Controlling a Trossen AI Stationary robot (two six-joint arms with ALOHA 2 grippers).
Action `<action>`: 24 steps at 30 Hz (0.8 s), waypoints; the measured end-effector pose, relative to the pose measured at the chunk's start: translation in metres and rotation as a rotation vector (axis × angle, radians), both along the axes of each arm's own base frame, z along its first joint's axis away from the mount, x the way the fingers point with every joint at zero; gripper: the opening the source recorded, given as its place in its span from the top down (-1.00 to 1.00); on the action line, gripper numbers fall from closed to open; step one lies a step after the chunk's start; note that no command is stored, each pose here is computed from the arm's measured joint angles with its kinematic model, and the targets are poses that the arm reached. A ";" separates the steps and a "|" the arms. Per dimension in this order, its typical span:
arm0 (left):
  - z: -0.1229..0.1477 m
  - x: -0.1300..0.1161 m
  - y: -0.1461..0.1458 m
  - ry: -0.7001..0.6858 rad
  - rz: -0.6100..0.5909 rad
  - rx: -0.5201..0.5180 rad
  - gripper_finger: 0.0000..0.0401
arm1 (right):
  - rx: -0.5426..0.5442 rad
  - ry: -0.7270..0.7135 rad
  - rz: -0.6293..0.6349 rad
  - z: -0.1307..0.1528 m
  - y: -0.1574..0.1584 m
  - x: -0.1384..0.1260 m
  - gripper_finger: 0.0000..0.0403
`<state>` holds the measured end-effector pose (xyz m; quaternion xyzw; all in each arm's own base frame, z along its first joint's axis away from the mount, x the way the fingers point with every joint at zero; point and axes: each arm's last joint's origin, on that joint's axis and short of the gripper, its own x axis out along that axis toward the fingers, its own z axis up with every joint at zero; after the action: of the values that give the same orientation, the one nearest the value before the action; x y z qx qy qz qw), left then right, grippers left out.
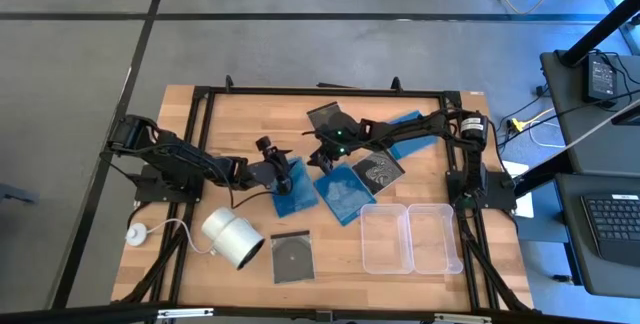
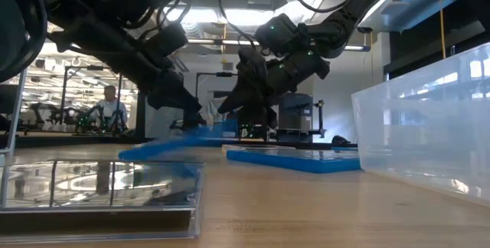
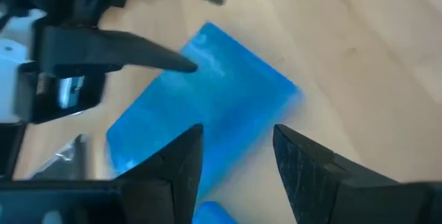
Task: Pick & place jewel cases by type
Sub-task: Put the top left blue CD case into the right transparent bin
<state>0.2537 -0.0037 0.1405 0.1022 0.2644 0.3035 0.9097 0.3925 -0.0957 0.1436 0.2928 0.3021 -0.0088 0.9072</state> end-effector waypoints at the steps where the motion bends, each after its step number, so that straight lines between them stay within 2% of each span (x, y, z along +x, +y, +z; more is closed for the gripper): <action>1: 0.000 0.000 0.000 -0.004 0.006 -0.008 0.16 | 0.004 -0.004 0.005 0.000 0.000 0.000 0.11; 8: -0.001 -0.001 0.000 0.013 0.007 -0.002 0.16 | 0.011 -0.015 0.010 0.001 0.001 0.001 0.11; 11: -0.003 -0.004 -0.003 0.124 -0.057 0.076 0.16 | 0.013 0.002 0.016 0.000 0.001 -0.001 0.11; 14: -0.002 -0.007 -0.011 0.210 -0.184 0.113 0.16 | 0.032 0.028 0.034 -0.003 0.002 -0.002 0.11; 18: 0.013 -0.007 -0.023 0.237 -0.310 0.004 0.16 | 0.019 0.031 0.048 -0.003 0.003 -0.002 0.11; 24: 0.044 -0.008 -0.032 0.501 -0.343 -0.072 0.16 | 0.013 0.033 0.053 -0.003 0.003 -0.003 0.11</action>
<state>0.2455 -0.0359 0.1840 0.1849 0.4700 0.1011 0.8571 0.3898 -0.0923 0.1403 0.2906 0.3248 0.0124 0.9000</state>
